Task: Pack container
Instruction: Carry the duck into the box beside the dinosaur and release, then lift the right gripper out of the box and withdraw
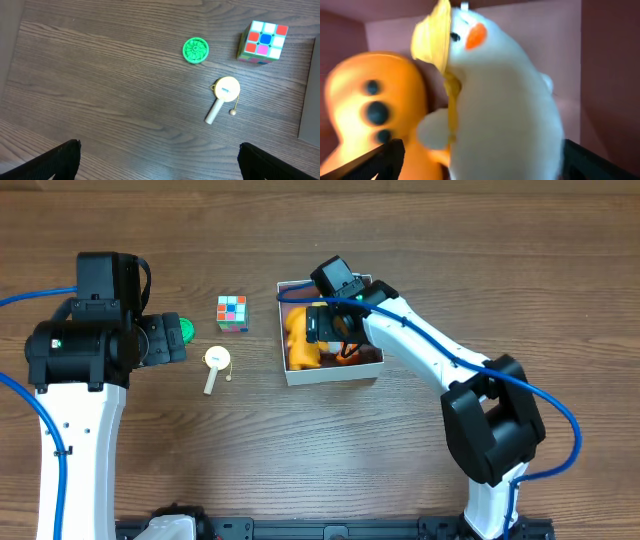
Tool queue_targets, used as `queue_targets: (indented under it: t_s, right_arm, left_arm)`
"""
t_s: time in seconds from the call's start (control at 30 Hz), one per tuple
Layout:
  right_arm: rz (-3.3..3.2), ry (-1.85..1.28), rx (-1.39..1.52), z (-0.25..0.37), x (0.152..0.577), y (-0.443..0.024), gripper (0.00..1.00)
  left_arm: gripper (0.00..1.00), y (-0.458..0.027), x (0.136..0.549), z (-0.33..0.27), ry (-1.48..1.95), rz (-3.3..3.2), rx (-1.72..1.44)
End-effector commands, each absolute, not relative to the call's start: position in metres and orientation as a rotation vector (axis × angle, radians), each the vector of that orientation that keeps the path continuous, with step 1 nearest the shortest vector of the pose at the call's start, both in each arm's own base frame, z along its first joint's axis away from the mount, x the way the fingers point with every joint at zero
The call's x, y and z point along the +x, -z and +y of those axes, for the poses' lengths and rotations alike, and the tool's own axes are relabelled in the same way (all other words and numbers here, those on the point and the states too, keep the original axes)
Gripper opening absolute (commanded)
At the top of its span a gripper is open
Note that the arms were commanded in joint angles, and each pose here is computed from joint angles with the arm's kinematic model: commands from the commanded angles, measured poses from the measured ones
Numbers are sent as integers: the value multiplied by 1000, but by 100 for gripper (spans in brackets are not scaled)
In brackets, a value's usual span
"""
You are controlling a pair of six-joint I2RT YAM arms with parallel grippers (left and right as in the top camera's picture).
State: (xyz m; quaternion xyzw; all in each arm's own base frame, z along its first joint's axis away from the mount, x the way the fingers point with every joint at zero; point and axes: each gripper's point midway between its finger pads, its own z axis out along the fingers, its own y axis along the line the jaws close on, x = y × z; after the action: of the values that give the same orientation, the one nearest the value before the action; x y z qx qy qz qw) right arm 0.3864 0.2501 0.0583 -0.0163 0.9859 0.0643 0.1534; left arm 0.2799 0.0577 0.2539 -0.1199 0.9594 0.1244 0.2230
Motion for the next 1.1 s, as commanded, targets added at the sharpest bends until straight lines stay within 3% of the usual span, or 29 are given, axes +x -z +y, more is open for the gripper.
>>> queue_targets:
  t_s: [0.0,0.2,0.4,0.6,0.7,0.93,1.07]
  right_arm:
    - [2635,-296,-118,265,394,-142,100]
    - [2555,-435,-138,265,374,-202,100]
    - [2436,-304,75,177,373,-266,100]
    - [2529,-203,439,64,375,-247,100]
    - [2557,-200,601,22,375,-235,100]
    - [2547,-162,720,-11,371,-232,100]
    - [2547,-162,720,-11,371,-232,100]
  left_arm:
    - [100,-255,280,61,-360,2643,-350]
    - [100,-255,280,61,-360,2643,-350]
    - [100,-255,280,61,-360,2643,-350]
    - [100,-258,288,60,-344,2612,-353]
    - [100,-262,306,39,-149,2560,-347]
    - [100,-265,320,-7,196,2547,-236]
    - [90,-250,340,-7,200,2587,-242]
